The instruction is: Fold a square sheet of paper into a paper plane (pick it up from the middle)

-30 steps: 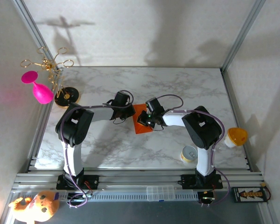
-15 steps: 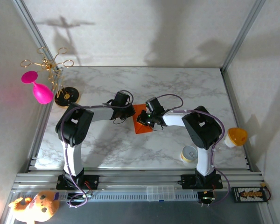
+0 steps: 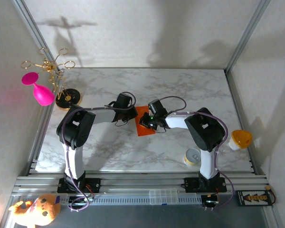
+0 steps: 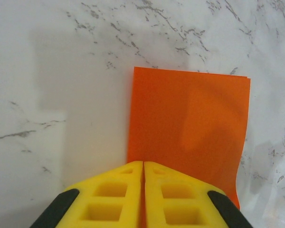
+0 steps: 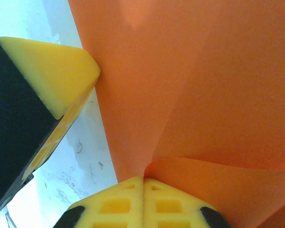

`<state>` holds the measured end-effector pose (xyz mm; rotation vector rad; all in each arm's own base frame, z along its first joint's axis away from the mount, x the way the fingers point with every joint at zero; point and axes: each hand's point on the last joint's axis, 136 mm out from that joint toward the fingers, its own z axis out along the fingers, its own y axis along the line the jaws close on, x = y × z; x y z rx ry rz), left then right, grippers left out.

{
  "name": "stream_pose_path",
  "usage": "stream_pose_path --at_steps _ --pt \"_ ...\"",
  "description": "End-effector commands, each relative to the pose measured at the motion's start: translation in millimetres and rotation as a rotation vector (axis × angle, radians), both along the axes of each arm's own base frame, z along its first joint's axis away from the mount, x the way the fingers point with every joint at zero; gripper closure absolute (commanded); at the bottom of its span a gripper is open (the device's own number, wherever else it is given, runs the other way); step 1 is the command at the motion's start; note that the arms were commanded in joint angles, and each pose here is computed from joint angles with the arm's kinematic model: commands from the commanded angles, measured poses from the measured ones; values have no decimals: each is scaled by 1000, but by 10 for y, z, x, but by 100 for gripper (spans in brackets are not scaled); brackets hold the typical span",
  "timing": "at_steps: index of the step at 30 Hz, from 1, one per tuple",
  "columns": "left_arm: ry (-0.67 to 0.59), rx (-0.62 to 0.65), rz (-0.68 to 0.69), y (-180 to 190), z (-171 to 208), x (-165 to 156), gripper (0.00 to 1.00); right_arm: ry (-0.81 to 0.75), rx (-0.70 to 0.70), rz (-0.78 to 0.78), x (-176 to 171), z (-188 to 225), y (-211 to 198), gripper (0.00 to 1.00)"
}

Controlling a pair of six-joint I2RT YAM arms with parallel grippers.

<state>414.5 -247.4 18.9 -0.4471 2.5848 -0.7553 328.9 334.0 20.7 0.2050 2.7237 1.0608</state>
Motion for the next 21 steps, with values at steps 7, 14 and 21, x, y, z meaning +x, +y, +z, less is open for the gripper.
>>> stream_pose_path --at_steps 7,14,21 --pt "62 10 -1 33 -156 -81 90 28 -12 30 -64 -90 31 95" --pt "22 -15 13 105 44 96 89 48 -15 45 -108 -142 17 71" --pt "-40 -74 64 361 359 367 86 55 -20 49 -115 -177 -5 62"
